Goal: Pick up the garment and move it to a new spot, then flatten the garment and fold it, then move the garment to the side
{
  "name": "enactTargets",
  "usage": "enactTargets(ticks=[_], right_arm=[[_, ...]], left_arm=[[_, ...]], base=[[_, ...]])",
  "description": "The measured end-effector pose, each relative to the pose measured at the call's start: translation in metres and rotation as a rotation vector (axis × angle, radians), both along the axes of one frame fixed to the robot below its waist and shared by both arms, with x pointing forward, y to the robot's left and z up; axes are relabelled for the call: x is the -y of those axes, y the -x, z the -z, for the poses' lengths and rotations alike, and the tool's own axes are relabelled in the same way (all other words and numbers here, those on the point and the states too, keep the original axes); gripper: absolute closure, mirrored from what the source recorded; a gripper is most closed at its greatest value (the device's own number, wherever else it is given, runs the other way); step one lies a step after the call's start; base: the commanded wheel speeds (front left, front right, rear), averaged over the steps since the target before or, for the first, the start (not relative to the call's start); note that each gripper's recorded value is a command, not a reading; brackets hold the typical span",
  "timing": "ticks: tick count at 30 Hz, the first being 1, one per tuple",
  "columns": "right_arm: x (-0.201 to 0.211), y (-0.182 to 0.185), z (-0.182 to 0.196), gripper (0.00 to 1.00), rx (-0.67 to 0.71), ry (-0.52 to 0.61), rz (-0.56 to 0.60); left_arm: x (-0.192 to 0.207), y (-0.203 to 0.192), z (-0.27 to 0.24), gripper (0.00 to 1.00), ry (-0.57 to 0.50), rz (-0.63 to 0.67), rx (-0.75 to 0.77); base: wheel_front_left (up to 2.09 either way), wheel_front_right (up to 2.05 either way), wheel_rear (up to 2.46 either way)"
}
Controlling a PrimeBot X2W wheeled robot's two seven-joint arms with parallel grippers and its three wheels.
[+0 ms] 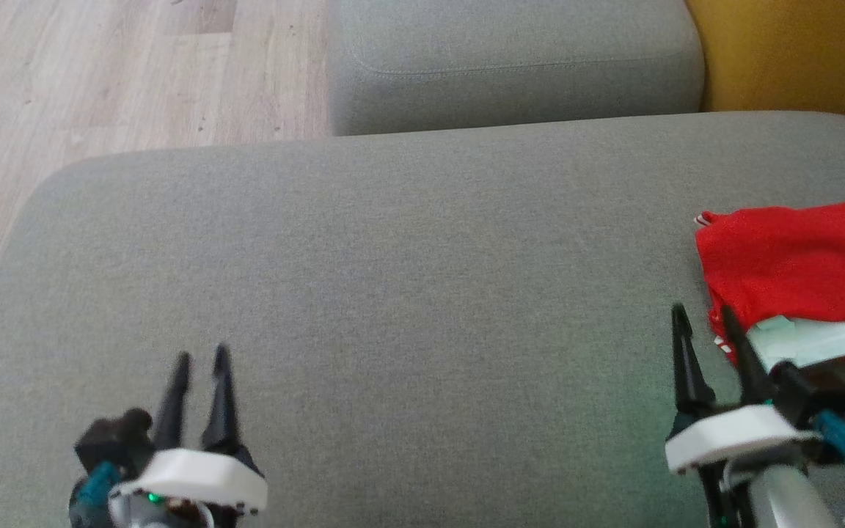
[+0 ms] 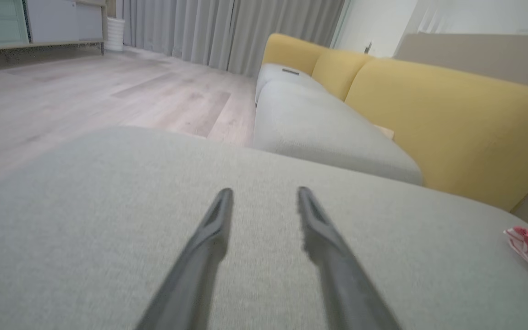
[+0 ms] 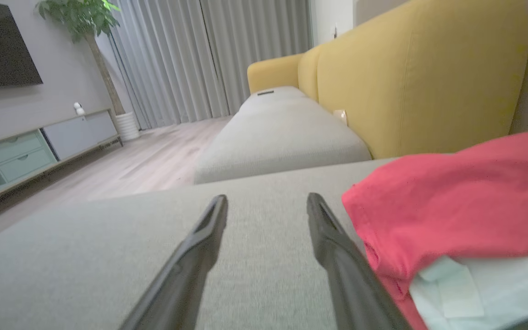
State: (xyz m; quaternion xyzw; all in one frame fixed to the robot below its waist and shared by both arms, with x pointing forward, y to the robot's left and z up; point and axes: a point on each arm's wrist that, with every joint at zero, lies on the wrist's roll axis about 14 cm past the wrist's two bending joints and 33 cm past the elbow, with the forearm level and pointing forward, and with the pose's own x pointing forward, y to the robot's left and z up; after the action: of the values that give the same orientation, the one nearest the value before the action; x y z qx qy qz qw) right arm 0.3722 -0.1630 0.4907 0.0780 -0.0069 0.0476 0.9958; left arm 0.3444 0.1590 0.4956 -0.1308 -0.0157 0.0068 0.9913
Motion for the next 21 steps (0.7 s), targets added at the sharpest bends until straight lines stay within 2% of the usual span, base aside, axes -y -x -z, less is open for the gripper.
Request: enactTargets(ticks=[6, 21], right_arm=[[0.003, 0.027, 0.051, 1.00, -0.162, -0.012, 0.014], [0.012, 0.024, 0.049, 1.00, -0.182, -0.175, 0.067]], left_arm=[[-0.001, 0.022, 0.046, 1.00, 0.009, -0.006, -0.152], [-0.005, 0.020, 0.053, 1.00, 0.163, -0.027, -0.194]], base=[[0.00, 0.00, 0.00], [0.00, 0.00, 0.00]])
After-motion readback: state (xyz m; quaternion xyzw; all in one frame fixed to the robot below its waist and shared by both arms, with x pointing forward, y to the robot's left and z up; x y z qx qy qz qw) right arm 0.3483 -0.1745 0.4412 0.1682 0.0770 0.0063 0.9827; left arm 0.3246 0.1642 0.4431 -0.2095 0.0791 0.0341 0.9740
